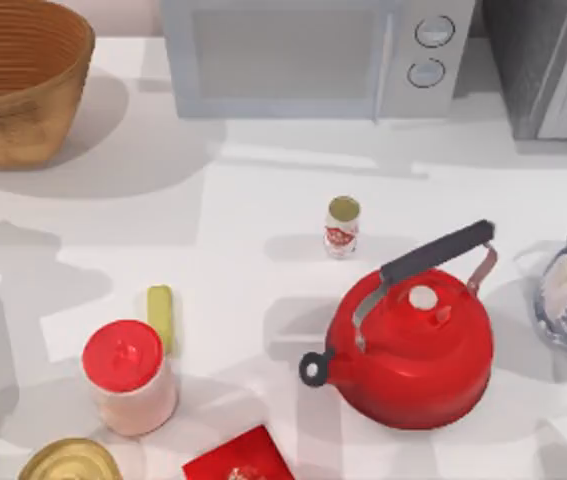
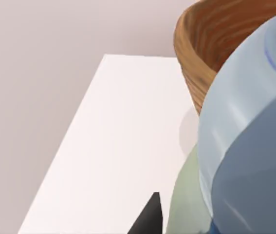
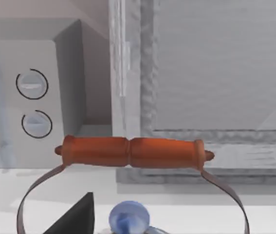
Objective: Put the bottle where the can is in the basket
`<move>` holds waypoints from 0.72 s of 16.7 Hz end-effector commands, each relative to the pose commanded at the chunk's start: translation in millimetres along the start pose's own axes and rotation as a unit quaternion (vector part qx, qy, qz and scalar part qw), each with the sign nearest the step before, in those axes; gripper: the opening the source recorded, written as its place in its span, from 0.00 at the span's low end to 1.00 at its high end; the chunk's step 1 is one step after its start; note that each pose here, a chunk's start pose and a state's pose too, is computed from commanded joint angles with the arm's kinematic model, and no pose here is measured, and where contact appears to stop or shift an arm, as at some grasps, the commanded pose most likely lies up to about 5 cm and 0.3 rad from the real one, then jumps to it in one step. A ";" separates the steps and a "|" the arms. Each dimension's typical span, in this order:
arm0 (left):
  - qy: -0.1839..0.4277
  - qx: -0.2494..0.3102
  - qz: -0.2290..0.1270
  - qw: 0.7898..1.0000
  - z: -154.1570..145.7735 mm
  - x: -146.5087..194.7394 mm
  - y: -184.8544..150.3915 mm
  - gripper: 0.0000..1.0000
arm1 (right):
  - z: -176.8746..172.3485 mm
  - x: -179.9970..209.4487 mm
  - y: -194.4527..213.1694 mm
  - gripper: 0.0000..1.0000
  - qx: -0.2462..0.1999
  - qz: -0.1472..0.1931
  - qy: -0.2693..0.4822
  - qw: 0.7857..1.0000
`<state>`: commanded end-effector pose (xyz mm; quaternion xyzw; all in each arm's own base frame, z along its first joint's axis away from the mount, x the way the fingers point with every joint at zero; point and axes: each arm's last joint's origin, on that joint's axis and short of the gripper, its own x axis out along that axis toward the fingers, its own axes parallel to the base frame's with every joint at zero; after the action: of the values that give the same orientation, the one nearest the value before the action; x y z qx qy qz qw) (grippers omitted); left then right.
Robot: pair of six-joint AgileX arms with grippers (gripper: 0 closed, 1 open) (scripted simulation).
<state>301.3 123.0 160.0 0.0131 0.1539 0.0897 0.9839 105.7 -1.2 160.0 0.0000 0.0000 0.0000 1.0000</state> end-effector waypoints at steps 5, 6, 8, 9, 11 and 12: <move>-0.006 0.008 -0.020 1.000 115.2 19.9 -14.7 0.00 | 0.0 0.0 0.0 1.00 0.000 0.000 0.000 1.000; -0.004 0.009 -0.036 0.999 132.1 21.6 -26.2 0.00 | 0.0 0.0 0.0 1.00 0.000 0.000 0.000 1.000; 0.001 0.010 -0.069 0.998 157.2 24.3 -50.2 0.00 | 0.0 0.0 0.0 1.00 0.000 0.000 0.000 1.000; 0.003 0.009 -0.083 0.997 166.0 25.1 -60.8 0.00 | 0.0 0.0 0.0 1.00 0.000 0.000 0.000 1.000; 0.004 0.008 -0.100 0.995 177.6 24.9 -74.5 0.00 | 0.0 0.0 0.0 1.00 0.000 0.000 0.000 1.000; 0.004 0.007 -0.103 0.995 180.4 24.4 -77.3 0.00 | 0.0 0.0 0.0 1.00 0.000 0.000 0.000 1.000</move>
<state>392.5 51.7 320.3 0.0035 0.1586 -0.0134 0.9872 105.7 -1.2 160.0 0.0000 0.0000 0.0000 1.0000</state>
